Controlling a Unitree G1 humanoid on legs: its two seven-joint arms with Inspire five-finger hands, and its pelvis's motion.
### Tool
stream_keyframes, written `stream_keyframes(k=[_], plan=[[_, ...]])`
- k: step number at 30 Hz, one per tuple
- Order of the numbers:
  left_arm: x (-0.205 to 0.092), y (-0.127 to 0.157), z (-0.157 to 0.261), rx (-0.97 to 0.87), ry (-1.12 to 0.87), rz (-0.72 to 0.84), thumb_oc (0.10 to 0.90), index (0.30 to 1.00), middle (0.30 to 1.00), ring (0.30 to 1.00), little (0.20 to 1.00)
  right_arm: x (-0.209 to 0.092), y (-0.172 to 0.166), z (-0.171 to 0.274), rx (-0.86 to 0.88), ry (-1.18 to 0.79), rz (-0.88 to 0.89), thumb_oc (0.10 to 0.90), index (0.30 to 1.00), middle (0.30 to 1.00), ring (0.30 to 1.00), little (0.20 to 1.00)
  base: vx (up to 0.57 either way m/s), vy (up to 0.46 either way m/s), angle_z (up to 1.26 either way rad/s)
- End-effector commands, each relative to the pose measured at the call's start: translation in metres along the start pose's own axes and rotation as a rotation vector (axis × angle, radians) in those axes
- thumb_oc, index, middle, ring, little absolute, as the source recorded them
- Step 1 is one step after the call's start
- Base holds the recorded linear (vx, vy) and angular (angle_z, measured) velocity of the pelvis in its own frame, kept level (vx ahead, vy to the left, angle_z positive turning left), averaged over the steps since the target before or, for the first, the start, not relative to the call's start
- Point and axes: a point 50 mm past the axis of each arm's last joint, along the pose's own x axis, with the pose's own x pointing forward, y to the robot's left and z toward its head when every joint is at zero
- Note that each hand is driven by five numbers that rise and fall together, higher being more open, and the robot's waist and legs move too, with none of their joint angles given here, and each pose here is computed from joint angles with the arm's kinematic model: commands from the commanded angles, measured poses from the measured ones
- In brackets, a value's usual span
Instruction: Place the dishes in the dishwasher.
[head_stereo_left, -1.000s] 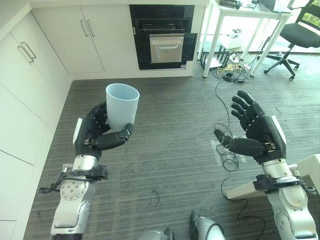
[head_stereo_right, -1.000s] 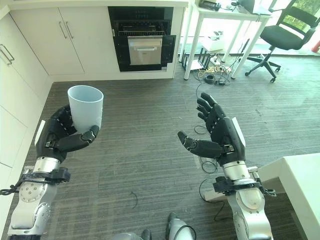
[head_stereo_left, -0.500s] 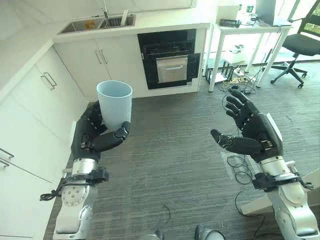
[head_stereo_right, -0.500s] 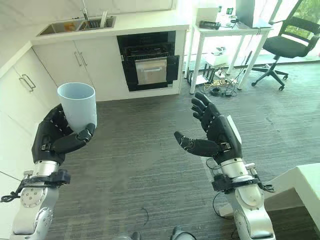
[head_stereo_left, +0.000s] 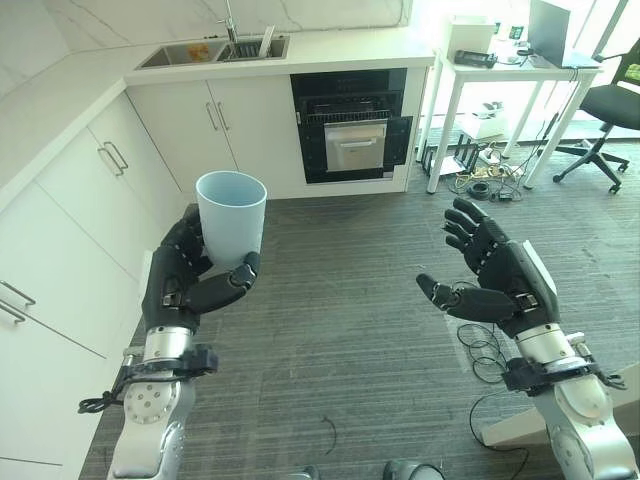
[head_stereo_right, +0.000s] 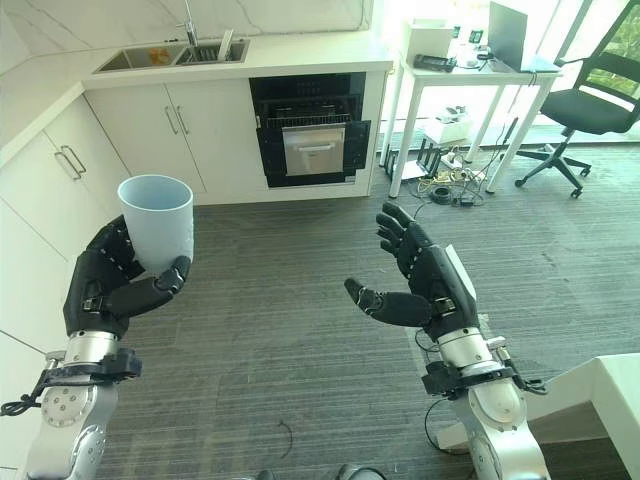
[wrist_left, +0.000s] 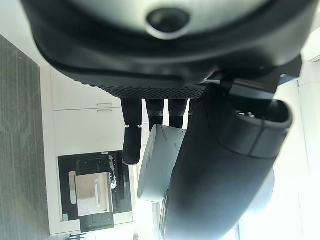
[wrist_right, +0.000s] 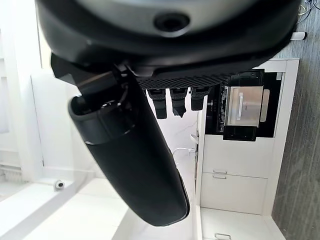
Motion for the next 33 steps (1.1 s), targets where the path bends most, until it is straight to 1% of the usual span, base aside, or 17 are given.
stream_keyframes(k=[1, 2, 3, 6, 9, 11, 15, 19, 23, 26, 33], plan=[[0.013, 0.005, 0.055, 0.002, -0.342, 0.004, 0.4, 0.3, 0.3, 0.3, 0.3, 0.013, -0.006, 0.048, -0.027, -0.291, 0.011, 0.8, 0.9, 0.9, 0.9, 0.9, 0.2, 0.074, 0.21], [0.014, 0.005, 0.053, 0.007, -0.329, 0.002, 0.4, 0.3, 0.3, 0.3, 0.3, 0.018, -0.003, 0.047, -0.02, -0.284, 0.002, 0.8, 0.9, 0.9, 0.9, 0.9, 0.43, 0.301, 0.28], [0.008, 0.008, 0.048, 0.025, -0.315, 0.008, 0.4, 0.3, 0.3, 0.3, 0.3, 0.018, 0.003, 0.042, -0.007, -0.269, 0.021, 0.8, 0.9, 0.9, 0.9, 0.9, 0.47, 0.337, 0.31], [0.004, 0.009, 0.047, 0.029, -0.314, 0.006, 0.4, 0.3, 0.3, 0.3, 0.3, 0.013, 0.003, 0.04, -0.004, -0.265, 0.03, 0.8, 0.9, 0.9, 0.9, 0.9, 0.34, 0.24, -0.06], [0.009, 0.008, 0.048, 0.042, -0.307, 0.005, 0.4, 0.3, 0.3, 0.3, 0.3, 0.009, 0.002, 0.042, 0.032, -0.267, 0.038, 0.8, 0.9, 0.9, 0.9, 0.9, 0.43, 0.285, -0.44], [0.015, 0.004, 0.054, 0.05, -0.324, -0.032, 0.4, 0.3, 0.3, 0.3, 0.3, 0.008, 0.004, 0.044, 0.047, -0.284, 0.033, 0.8, 0.9, 0.9, 0.9, 0.9, 0.44, 0.292, -0.43], [0.026, -0.002, 0.058, 0.036, -0.338, -0.085, 0.4, 0.3, 0.3, 0.3, 0.3, 0.017, 0.007, 0.044, 0.081, -0.301, -0.003, 0.8, 0.9, 0.9, 0.9, 0.9, 0.26, 0.2, 0.08], [0.027, -0.006, 0.057, 0.04, -0.34, -0.095, 0.4, 0.3, 0.3, 0.3, 0.3, 0.022, 0.015, 0.038, 0.093, -0.287, 0.015, 0.8, 0.9, 0.9, 0.9, 0.9, 0.2, 0.162, 0.08], [0.029, -0.008, 0.062, 0.053, -0.369, -0.069, 0.4, 0.3, 0.3, 0.3, 0.3, 0.025, 0.014, 0.039, 0.145, -0.312, 0.035, 0.8, 0.9, 0.9, 0.9, 0.9, 0.18, -0.09, -0.23], [0.029, -0.012, 0.065, 0.054, -0.379, -0.07, 0.4, 0.3, 0.3, 0.3, 0.3, 0.024, 0.016, 0.042, 0.148, -0.325, 0.04, 0.8, 0.9, 0.9, 0.9, 0.9, 0.22, -0.196, -0.29], [0.025, -0.008, 0.065, 0.055, -0.374, -0.072, 0.4, 0.3, 0.3, 0.3, 0.3, 0.015, 0.015, 0.043, 0.154, -0.314, 0.057, 0.8, 0.9, 0.9, 0.9, 0.9, 0.29, -0.325, 0.08]])
